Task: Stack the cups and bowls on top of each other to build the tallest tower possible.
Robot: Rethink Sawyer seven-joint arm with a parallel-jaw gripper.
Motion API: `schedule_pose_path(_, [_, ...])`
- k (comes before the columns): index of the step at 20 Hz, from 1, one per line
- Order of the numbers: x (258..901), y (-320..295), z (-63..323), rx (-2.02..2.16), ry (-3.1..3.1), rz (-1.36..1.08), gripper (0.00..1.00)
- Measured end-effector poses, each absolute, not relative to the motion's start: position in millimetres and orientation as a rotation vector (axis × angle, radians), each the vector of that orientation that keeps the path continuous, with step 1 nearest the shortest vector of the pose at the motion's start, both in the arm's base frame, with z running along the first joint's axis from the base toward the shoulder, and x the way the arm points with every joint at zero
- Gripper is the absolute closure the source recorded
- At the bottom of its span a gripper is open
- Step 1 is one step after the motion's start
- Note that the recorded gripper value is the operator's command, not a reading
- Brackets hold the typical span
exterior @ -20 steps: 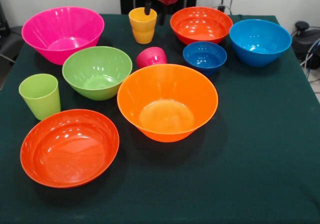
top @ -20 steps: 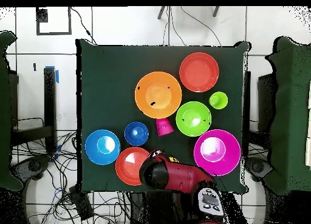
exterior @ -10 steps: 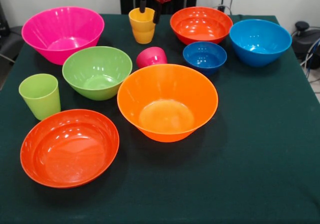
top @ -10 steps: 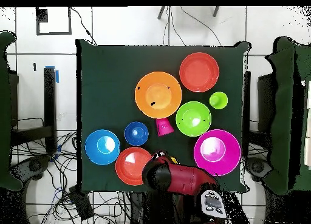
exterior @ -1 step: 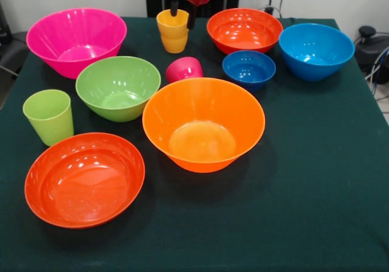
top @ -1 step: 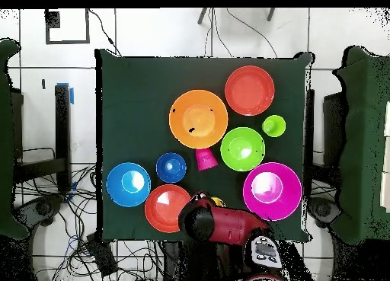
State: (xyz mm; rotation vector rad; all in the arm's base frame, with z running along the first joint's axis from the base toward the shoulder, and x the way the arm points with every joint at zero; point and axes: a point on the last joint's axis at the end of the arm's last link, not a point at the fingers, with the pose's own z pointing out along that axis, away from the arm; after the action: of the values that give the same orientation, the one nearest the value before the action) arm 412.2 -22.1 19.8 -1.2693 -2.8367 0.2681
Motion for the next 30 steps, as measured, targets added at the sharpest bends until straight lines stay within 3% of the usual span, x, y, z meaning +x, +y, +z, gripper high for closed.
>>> schedule_pose_path(29, [375,-22,-14,-1.122,-2.807,0.263,0.0])
schedule_pose_path(30, [375,-23,-14,-1.118,-2.811,0.26,1.0])
